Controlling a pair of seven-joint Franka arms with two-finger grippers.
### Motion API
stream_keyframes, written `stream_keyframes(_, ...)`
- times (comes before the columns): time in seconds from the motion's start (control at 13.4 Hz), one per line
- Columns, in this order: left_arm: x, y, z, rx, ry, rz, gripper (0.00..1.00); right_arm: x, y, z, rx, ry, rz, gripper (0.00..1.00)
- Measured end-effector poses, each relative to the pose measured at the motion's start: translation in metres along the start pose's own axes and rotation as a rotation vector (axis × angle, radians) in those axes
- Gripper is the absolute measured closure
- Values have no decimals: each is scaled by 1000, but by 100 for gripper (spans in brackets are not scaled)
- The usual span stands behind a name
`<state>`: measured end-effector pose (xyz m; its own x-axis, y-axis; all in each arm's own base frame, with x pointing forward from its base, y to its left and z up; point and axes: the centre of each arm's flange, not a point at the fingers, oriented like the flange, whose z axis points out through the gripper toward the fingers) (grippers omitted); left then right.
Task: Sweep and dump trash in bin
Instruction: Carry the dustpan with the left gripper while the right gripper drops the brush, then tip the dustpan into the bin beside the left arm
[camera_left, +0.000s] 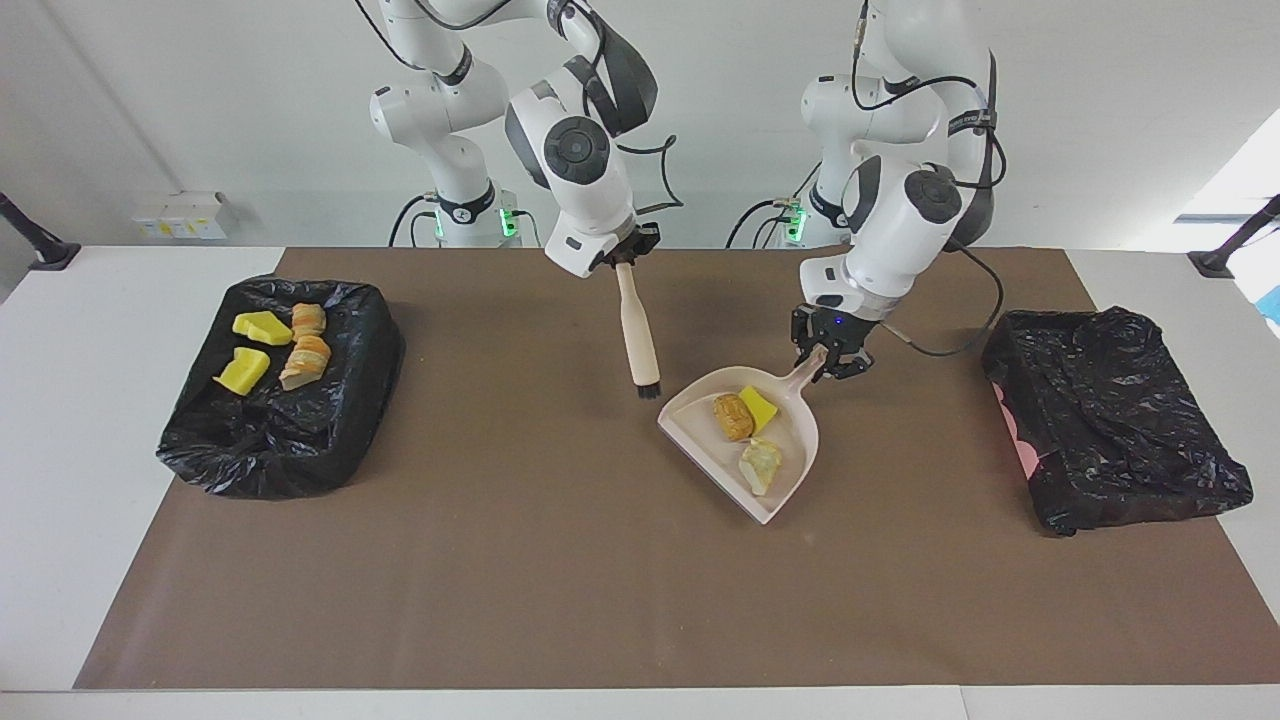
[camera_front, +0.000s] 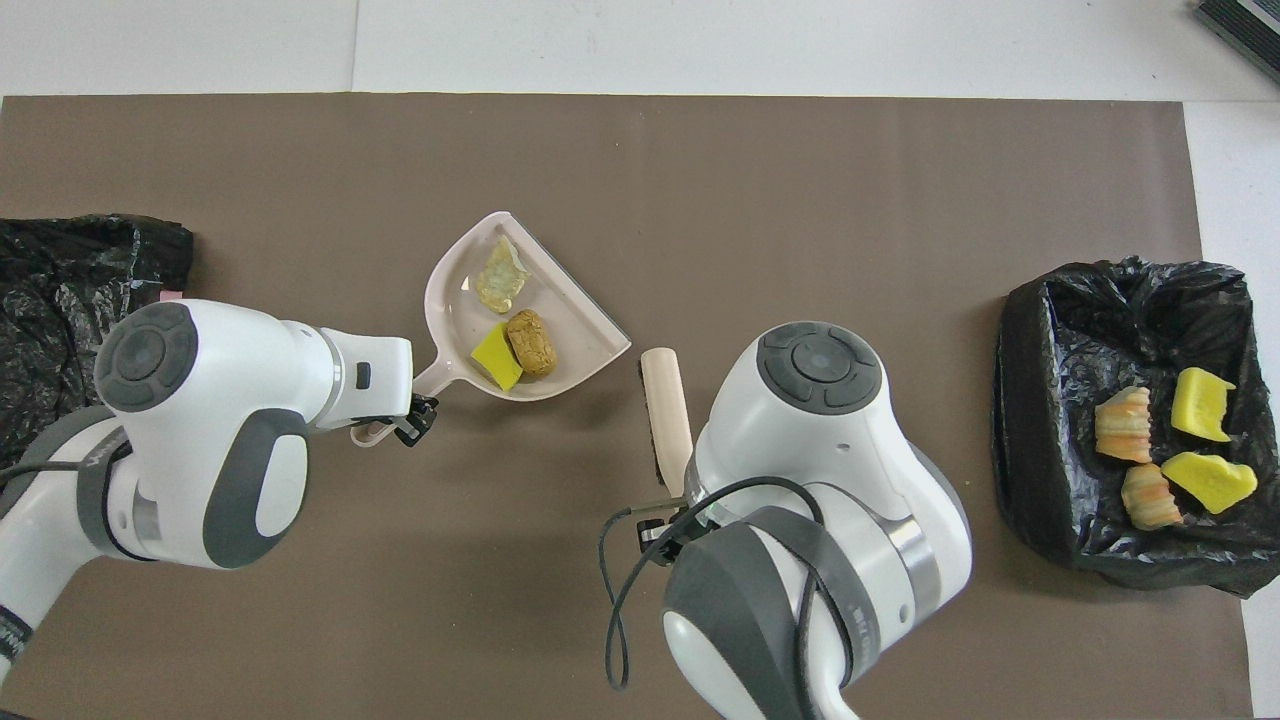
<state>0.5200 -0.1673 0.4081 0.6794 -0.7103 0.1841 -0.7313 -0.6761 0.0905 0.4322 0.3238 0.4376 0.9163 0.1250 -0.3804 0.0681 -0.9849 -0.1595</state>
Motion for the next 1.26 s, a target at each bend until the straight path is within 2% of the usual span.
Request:
stream_keyframes(0.15, -4, -30, -35, 25, 37, -49, 67, -15, -16, 22, -22, -1, 32, 74)
stream_keyframes(0.45, -34, -86, -96, 2, 14, -161, 67, -46, -63, 63, -57, 20, 54, 74)
stream_keyframes(0.74, -108, -156, -153, -13, -8, -279, 67, -61, -108, 130, -60, 78, 99, 74)
stream_keyframes(0.97, -174, -199, -179, 3, -4, -318, 67, -61, -121, 165, -77, 75, 136, 74)
stream_keyframes(1.12, -212, -219, -187, 60, -73, -278, 67, -61, -121, 164, -74, 79, 156, 73)
stream_keyframes(1.26, -240, -233, -196, 122, -152, -221, 67, -59, -121, 161, -85, 96, 146, 56)
